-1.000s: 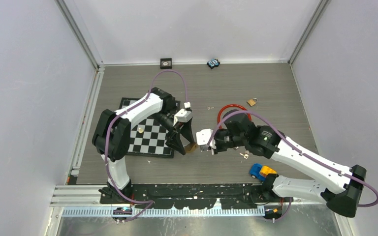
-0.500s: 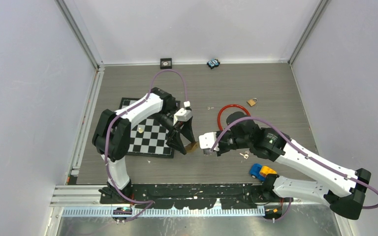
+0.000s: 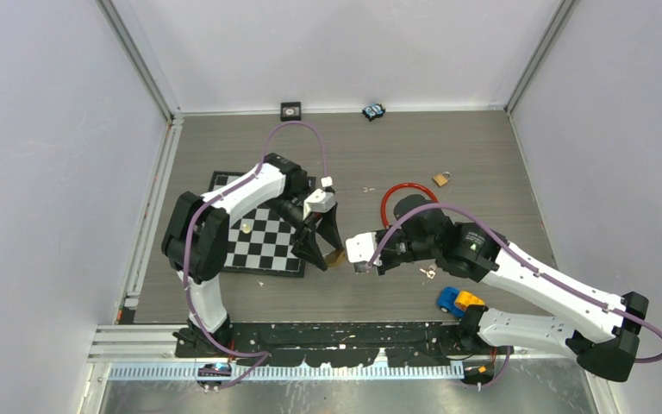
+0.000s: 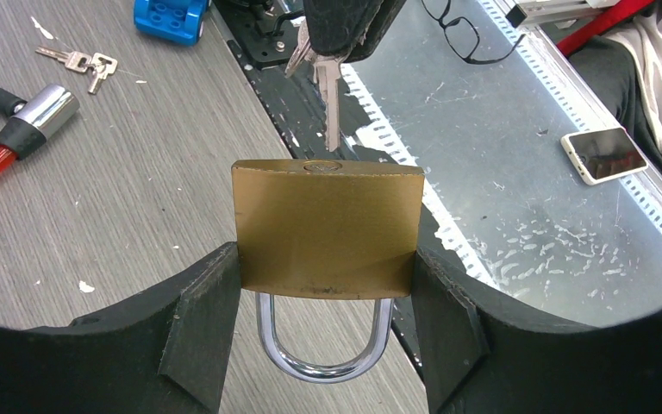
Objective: Unlock with the key
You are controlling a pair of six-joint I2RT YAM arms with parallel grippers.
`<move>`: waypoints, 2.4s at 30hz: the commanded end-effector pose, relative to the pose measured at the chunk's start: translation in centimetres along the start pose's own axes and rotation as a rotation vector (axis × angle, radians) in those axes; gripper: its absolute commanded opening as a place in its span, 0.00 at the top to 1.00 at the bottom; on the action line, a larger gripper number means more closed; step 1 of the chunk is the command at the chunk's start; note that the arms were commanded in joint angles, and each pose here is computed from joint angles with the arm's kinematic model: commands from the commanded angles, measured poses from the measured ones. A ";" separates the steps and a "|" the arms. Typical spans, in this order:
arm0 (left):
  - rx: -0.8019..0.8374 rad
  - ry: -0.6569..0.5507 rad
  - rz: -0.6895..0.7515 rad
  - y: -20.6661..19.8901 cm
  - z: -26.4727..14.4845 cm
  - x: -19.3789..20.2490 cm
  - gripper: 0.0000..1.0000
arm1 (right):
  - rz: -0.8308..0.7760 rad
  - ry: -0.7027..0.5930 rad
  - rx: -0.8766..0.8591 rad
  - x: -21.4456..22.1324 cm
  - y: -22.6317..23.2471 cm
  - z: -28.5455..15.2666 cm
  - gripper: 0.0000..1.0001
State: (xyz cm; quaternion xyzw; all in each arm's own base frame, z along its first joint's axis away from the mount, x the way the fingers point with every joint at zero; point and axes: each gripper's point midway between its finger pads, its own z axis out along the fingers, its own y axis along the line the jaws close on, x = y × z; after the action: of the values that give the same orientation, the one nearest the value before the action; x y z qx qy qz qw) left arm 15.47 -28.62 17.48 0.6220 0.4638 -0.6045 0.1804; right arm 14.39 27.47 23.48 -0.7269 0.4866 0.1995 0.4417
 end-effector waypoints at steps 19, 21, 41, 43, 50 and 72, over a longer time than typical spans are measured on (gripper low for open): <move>0.008 -0.108 -0.068 -1.4 0.1 -3.4 1.00 | -0.044 -0.039 0.016 -1.8 -1.1 0.2 0.99; 0.009 -0.106 -0.068 -1.4 0.1 -3.3 1.00 | -0.044 -0.040 0.014 -1.8 -1.0 0.3 0.99; 0.008 -0.102 -0.070 -1.4 0.0 -3.3 1.00 | -0.014 -0.043 0.025 -2.1 -1.3 0.6 0.99; 0.009 -0.099 -0.070 -1.4 0.0 -3.2 1.00 | 0.003 -0.040 0.034 -2.1 -1.6 0.7 0.99; 0.008 -0.097 -0.067 -1.4 0.0 -3.2 1.00 | 0.070 -0.031 0.033 -1.8 -1.5 1.5 0.99; 0.009 -0.113 -0.086 -1.4 0.1 -3.4 1.00 | -0.164 0.002 -0.004 1.1 0.8 1.8 0.99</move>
State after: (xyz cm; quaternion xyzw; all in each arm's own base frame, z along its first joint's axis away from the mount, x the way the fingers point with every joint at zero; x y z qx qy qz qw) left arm 15.61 -28.25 16.94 0.6311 0.4685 -0.5940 0.1717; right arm 14.29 28.14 21.75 -0.7496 0.4591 0.1845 0.4397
